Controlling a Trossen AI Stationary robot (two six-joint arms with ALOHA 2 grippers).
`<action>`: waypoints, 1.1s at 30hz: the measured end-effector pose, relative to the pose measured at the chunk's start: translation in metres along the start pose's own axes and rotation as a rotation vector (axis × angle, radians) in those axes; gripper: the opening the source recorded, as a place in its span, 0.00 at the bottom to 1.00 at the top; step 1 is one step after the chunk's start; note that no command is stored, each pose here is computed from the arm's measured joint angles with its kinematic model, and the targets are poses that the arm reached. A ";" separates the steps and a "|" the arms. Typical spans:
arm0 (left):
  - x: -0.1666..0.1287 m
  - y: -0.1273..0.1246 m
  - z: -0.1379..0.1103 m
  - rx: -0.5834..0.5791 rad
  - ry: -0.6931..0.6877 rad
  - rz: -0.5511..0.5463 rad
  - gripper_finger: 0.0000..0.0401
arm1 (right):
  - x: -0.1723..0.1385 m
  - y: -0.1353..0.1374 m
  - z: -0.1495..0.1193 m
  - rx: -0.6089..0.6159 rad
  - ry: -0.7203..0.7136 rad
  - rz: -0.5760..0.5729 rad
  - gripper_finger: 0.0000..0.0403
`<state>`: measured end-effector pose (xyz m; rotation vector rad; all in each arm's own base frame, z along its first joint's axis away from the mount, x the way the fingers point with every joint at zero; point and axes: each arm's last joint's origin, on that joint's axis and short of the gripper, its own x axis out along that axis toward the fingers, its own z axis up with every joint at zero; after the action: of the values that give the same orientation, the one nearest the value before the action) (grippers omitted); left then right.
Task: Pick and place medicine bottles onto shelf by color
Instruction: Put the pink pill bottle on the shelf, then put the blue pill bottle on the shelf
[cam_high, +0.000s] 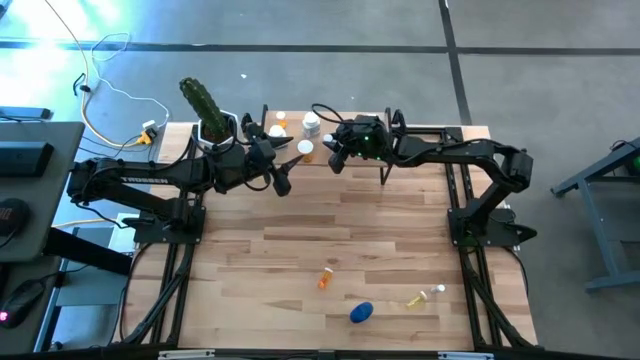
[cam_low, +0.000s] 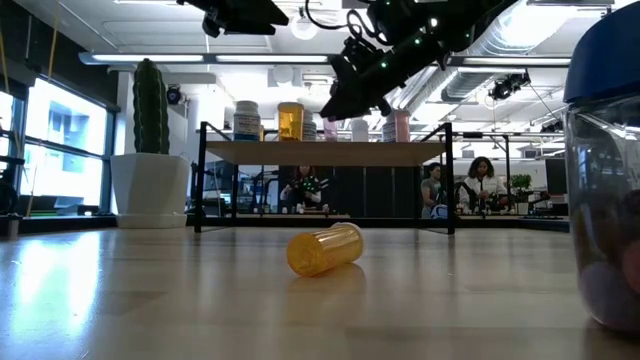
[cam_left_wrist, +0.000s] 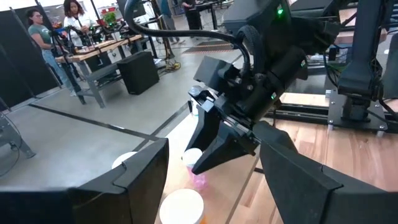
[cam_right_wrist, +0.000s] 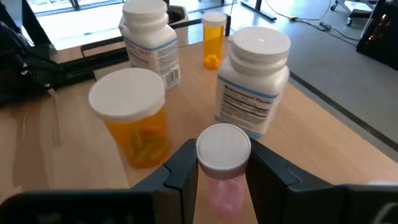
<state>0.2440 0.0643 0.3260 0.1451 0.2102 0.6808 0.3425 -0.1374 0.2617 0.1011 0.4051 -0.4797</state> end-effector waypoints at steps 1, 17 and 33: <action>0.000 0.000 0.000 0.000 0.000 0.000 0.60 | 0.000 0.000 0.000 0.001 0.001 -0.001 0.25; 0.000 0.000 0.000 0.001 0.004 -0.001 0.60 | -0.001 0.000 -0.004 0.030 0.053 -0.002 0.26; 0.000 0.000 -0.003 -0.012 0.031 -0.004 0.60 | -0.017 -0.001 0.007 0.065 0.025 0.001 0.49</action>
<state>0.2434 0.0641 0.3227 0.1225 0.2359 0.6807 0.3303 -0.1323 0.2746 0.1709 0.4143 -0.4908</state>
